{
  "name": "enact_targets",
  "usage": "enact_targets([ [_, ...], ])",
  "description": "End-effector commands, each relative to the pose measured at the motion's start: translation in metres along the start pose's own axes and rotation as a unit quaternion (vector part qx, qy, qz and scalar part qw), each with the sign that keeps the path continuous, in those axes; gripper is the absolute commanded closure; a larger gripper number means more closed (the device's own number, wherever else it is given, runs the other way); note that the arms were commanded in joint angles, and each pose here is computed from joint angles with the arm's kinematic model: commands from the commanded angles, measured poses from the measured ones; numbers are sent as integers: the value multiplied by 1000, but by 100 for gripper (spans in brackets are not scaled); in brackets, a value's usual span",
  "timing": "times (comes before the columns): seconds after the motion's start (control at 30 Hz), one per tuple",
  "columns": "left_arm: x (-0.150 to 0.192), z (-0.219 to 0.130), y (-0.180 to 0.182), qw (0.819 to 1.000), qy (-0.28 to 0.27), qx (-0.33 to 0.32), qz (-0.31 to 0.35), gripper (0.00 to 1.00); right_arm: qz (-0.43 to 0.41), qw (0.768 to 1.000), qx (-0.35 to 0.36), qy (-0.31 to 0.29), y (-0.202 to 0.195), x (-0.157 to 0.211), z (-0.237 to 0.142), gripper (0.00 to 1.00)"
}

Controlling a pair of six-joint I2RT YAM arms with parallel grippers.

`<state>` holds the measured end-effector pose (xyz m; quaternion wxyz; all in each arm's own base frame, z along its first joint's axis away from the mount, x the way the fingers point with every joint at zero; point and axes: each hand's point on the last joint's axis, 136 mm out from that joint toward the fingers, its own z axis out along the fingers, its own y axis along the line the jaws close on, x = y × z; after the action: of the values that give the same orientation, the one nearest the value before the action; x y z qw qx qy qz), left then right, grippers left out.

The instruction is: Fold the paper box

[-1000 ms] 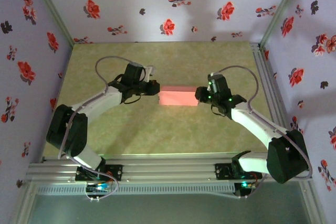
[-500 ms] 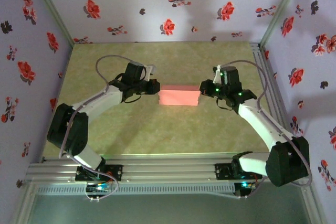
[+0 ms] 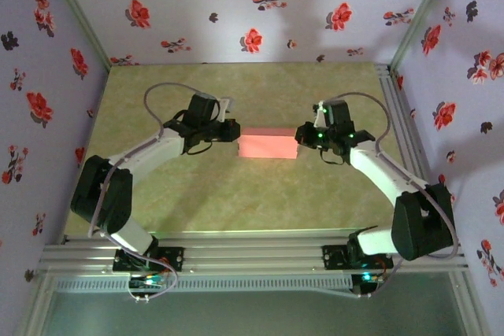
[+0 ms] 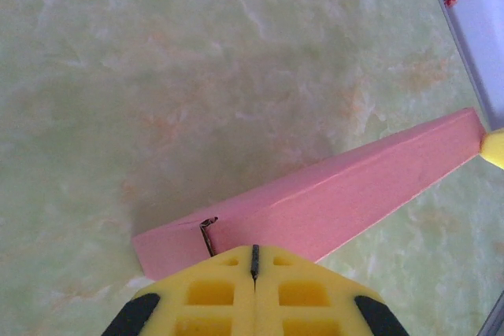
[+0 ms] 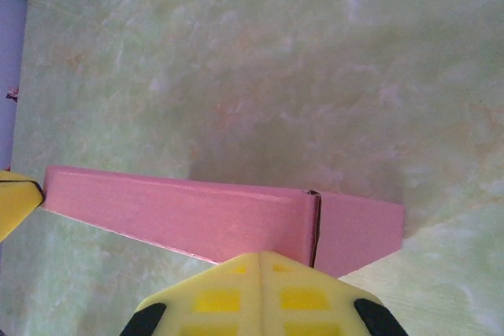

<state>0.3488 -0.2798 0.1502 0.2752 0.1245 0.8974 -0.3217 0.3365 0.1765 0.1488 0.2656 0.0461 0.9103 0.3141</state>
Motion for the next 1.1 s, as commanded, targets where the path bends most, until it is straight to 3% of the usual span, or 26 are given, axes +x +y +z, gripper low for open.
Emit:
enact_targets([
  [0.0,59,13,41,993,89,-72,-21,100,21,999,41,15,-27,17,8,100],
  [0.27,79,11,53,992,93,-84,-35,100,25,998,56,28,-40,34,7,100],
  [0.47,81,-5,43,994,71,-74,-45,100,24,999,38,25,-31,37,-6,100],
  [0.83,118,-24,28,994,58,-65,-66,100,47,999,10,26,-29,74,-37,100],
  [1.07,97,-37,12,997,24,-49,-61,98,30,999,10,23,-20,68,-50,96],
])
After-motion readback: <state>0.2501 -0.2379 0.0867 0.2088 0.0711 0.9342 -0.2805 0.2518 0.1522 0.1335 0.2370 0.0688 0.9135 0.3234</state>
